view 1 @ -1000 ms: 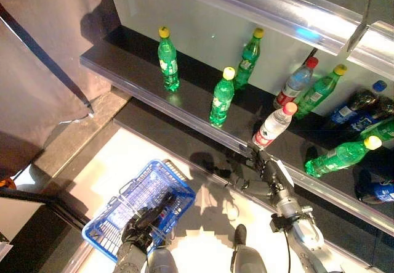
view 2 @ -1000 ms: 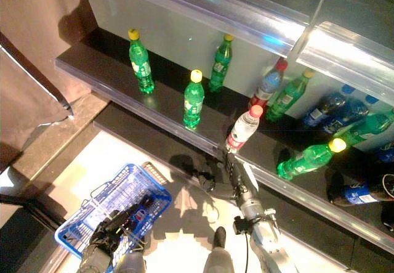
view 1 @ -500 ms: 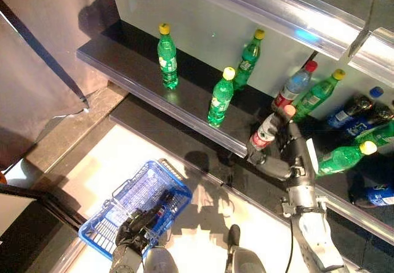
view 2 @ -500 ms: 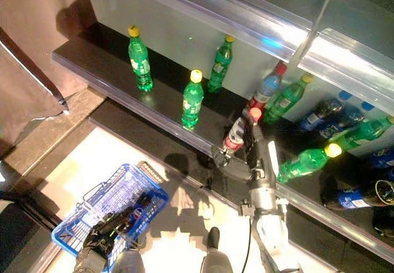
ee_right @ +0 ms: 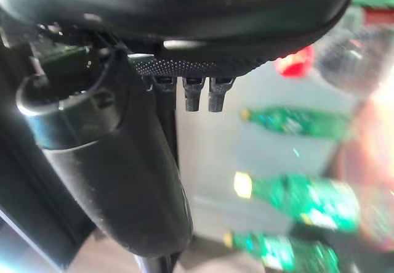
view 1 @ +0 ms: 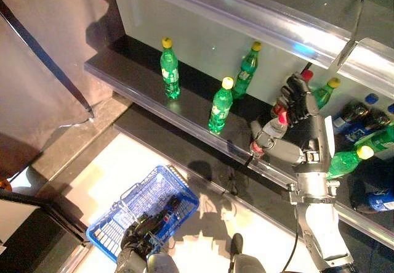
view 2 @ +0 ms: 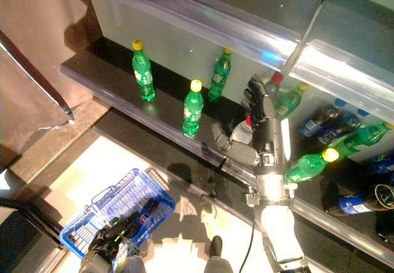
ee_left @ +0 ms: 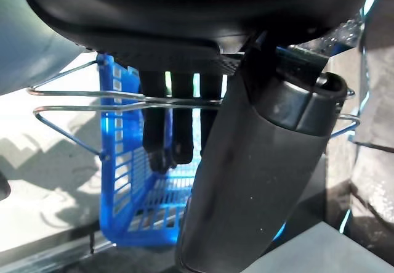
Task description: Pick up the drink and place into the basket.
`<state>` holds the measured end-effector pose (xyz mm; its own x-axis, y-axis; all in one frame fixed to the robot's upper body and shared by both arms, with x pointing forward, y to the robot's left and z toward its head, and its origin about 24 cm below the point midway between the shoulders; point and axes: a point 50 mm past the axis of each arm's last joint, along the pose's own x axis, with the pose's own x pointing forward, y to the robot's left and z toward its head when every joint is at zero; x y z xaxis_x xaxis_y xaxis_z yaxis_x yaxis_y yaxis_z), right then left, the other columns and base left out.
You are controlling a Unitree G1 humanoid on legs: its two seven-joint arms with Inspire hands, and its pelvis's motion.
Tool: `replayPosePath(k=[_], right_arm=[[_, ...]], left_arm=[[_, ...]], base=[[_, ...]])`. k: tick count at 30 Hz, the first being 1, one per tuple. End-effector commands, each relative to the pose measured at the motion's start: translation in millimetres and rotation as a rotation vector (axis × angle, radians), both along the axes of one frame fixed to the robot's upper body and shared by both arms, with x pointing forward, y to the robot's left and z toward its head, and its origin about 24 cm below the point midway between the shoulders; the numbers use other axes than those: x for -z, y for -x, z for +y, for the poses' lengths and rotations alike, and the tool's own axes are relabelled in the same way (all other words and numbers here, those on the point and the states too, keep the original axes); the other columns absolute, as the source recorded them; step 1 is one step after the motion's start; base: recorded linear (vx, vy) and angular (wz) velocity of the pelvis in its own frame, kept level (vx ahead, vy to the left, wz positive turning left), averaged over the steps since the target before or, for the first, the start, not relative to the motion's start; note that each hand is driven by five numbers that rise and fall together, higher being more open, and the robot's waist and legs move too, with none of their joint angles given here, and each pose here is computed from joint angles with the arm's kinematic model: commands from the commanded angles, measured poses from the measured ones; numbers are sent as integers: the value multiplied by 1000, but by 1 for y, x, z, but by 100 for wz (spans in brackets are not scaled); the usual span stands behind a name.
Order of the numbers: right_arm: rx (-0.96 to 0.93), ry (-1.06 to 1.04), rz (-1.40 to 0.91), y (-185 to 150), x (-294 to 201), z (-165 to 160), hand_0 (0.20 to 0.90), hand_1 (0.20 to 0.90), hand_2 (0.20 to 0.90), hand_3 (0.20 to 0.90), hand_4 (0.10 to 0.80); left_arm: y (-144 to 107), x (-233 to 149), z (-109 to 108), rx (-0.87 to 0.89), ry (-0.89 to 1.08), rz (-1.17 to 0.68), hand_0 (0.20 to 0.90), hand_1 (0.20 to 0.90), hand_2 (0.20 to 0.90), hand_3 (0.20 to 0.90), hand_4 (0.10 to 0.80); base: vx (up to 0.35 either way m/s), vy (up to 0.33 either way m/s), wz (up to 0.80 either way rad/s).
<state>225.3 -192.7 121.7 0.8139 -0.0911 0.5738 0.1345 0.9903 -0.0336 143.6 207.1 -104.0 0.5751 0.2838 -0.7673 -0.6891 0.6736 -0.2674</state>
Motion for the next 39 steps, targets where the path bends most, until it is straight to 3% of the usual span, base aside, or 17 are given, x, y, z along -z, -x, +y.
replayPosePath(k=[1, 8, 14, 30, 39], right_arm=[[168, -43, -295, 12, -42, -19, 900, 900, 900, 900, 800], [307, -103, -266, 7, -33, -28, 900, 900, 900, 900, 800], [284, -89, -189, -1, -26, -29, 900, 900, 900, 900, 800], [204, -62, -299, -31, -55, -12, 900, 900, 900, 900, 800], [205, -74, -278, -44, -57, -8, 900, 900, 900, 900, 800]], left_arm=[[-26, -35, 12, 46, -78, -271, 300, 300, 300, 200, 100], [-28, -35, 12, 42, -72, -265, 300, 300, 300, 200, 100], [-34, -40, 9, 46, -65, -303, 300, 300, 300, 200, 100], [-80, -74, -2, 59, -85, -477, 300, 300, 300, 200, 100], [-87, -80, -3, 79, -89, -505, 300, 300, 300, 200, 100]], base=[[32, 13, -2], [5, 0, 0], [-10, -3, 0], [-86, -5, 2], [-18, -28, 2]])
